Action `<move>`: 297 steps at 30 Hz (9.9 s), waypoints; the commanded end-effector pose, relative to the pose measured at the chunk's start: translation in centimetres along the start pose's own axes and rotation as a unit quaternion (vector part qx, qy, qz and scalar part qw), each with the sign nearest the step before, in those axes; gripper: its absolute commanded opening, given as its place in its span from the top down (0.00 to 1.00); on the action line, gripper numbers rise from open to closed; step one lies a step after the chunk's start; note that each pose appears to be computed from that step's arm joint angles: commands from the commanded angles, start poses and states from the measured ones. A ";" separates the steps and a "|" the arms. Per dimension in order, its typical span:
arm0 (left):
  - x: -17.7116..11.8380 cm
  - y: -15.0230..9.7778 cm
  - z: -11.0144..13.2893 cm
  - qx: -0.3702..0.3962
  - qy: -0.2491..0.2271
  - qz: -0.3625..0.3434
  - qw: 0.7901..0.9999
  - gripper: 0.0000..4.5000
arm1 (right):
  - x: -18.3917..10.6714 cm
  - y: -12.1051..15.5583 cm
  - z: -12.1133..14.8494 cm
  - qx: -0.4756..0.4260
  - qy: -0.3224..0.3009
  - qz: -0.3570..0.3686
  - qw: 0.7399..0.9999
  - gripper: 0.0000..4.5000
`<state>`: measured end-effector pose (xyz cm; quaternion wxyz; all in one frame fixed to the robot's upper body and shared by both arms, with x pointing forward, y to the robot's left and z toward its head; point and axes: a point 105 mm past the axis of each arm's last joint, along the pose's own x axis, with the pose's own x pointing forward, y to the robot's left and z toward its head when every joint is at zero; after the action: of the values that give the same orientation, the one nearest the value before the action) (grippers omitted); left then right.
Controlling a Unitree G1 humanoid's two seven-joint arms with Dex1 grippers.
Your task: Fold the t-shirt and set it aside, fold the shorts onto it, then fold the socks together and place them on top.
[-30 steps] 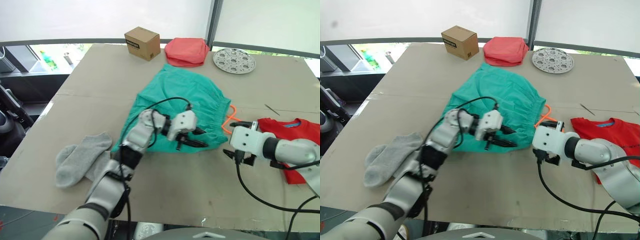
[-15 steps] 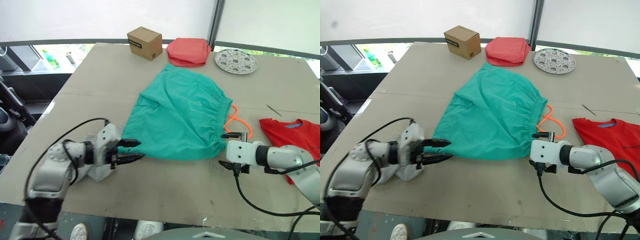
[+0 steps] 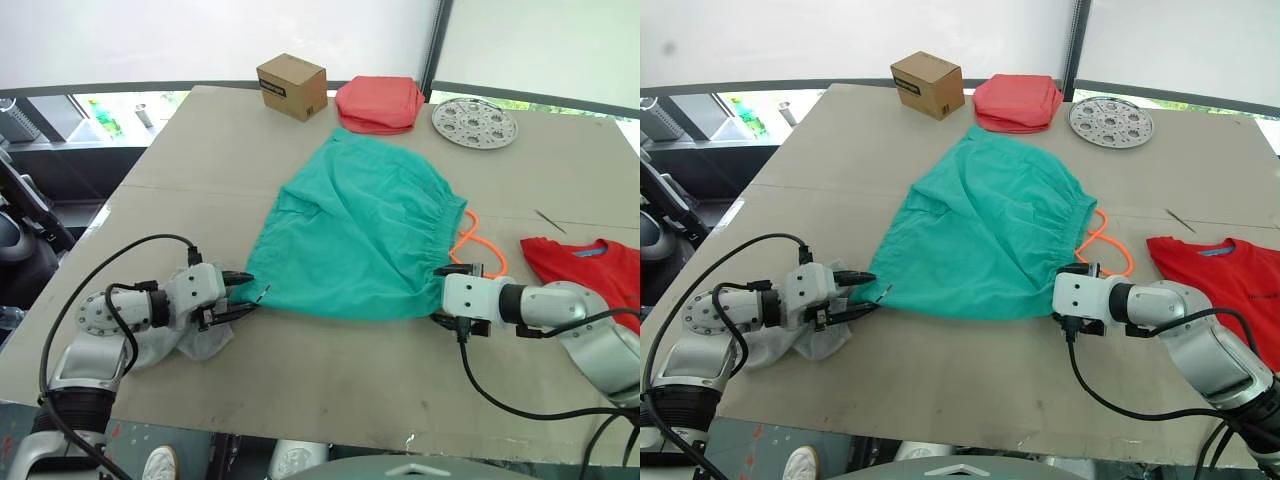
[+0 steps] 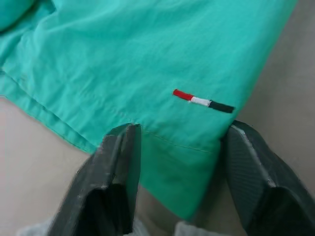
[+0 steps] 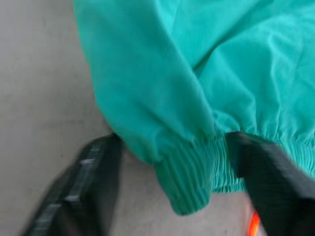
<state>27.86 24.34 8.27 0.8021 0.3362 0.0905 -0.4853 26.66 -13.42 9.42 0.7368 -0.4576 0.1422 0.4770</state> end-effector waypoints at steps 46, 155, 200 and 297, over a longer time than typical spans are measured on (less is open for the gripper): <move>-4.1 7.9 13.7 0.022 -0.164 0.188 0.968 1.00 | -8.5 -14.4 4.6 0.052 -0.105 -0.296 0.948 0.99; 4.4 0.0 15.8 -0.221 -0.239 -0.062 0.944 0.20 | -9.7 -5.5 2.6 0.019 -0.027 -0.305 0.952 0.01; 4.6 -0.6 15.7 -0.247 -0.236 -0.077 0.937 0.20 | -1.9 0.9 -0.8 0.872 -0.272 -0.261 0.312 0.01; 1.2 -0.7 12.4 -0.212 -0.192 -0.008 0.958 0.20 | 3.6 -11.8 0.6 0.433 -0.118 -0.085 0.890 0.01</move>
<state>26.04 15.66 15.46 0.8551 0.0363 0.0672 -0.5128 37.70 -11.90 13.12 0.9094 -0.0378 0.2150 0.3541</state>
